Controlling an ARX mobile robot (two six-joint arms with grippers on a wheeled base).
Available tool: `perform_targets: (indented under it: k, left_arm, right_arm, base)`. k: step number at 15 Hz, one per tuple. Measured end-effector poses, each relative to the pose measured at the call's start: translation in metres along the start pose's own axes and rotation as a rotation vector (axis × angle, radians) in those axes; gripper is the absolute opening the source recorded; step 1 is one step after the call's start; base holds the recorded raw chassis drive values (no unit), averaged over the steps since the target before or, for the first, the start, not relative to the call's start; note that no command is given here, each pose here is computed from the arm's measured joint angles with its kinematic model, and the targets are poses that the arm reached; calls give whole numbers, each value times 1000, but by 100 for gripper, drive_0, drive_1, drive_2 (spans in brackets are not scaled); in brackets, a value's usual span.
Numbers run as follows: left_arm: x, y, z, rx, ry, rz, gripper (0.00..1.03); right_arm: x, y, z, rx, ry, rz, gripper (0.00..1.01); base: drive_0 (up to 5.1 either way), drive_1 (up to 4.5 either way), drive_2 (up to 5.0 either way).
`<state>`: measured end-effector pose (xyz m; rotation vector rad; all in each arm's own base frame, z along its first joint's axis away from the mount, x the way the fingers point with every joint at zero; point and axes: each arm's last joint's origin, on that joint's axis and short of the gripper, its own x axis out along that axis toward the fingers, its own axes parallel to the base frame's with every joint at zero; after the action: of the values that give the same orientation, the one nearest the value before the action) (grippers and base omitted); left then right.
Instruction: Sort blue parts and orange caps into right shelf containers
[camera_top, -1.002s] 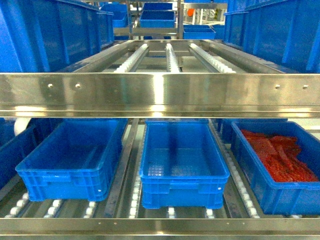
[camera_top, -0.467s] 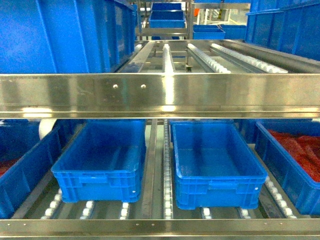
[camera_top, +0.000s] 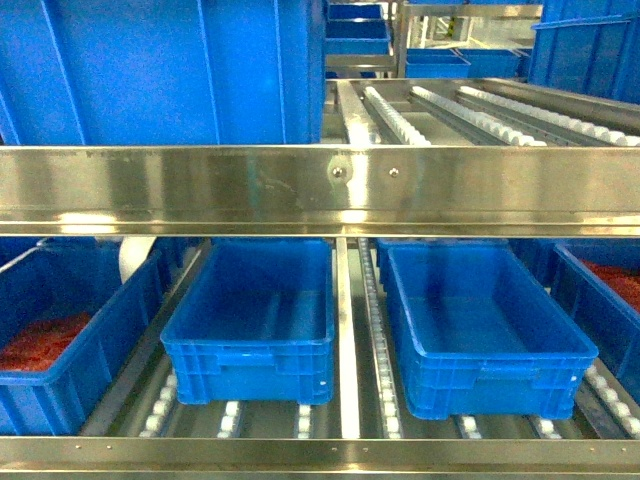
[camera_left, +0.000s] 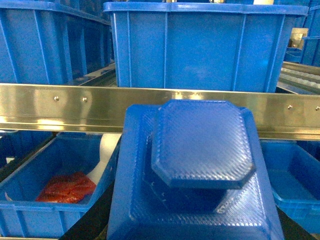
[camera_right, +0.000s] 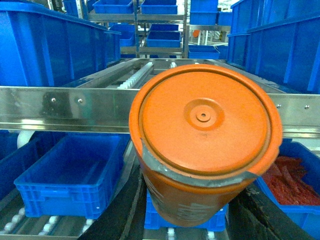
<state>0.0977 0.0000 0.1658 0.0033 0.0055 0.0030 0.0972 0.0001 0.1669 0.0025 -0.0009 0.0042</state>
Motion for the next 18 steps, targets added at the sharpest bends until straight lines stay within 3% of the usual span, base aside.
perform_targets:
  k: [2, 18]
  left_arm:
    - [0, 0, 0, 0, 1, 0, 43]
    - [0, 0, 0, 0, 1, -3, 43]
  right_arm:
    - [0, 0, 0, 0, 0, -1, 40]
    - [0, 0, 0, 0, 0, -4, 40]
  base:
    - [-491, 254, 254]
    - [0, 0, 0]
